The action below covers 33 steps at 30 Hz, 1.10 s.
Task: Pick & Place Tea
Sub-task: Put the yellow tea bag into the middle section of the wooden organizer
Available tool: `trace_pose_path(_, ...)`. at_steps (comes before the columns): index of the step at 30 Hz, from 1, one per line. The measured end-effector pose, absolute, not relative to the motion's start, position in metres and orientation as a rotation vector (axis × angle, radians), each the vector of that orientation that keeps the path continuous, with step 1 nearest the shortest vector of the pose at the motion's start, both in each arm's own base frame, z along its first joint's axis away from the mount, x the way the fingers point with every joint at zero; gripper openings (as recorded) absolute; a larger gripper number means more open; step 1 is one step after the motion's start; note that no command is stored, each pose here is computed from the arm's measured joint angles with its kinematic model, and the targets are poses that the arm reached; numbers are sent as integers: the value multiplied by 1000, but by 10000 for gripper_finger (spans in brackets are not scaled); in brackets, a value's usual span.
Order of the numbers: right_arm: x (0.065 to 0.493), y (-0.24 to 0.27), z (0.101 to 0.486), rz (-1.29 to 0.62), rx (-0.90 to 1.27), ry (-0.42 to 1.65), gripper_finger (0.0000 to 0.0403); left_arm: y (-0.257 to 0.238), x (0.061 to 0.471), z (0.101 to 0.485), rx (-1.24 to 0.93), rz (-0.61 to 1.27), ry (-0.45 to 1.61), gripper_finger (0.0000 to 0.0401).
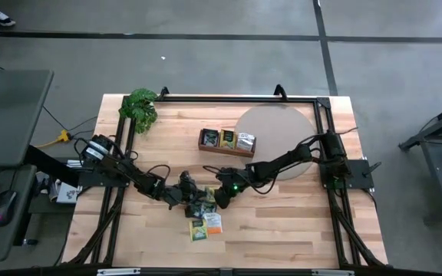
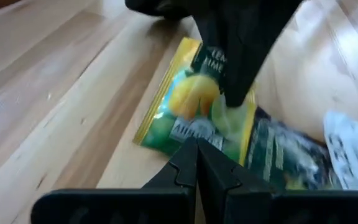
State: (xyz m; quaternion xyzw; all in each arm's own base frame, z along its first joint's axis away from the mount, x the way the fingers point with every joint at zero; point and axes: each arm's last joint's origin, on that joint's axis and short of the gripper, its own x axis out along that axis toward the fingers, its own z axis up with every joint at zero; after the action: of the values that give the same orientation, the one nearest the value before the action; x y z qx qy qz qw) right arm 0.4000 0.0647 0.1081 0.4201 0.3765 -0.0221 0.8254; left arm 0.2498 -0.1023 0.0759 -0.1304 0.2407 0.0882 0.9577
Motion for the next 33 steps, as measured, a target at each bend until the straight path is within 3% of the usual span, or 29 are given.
trace_pose_path(11, 386, 70, 114, -48, 722, 923, 1, -99, 249, 119, -252, 234, 344, 1)
trace_pose_path(33, 340, -21, 238, -194, 323, 1032, 0, -99, 250, 119, -252, 261, 318, 2)
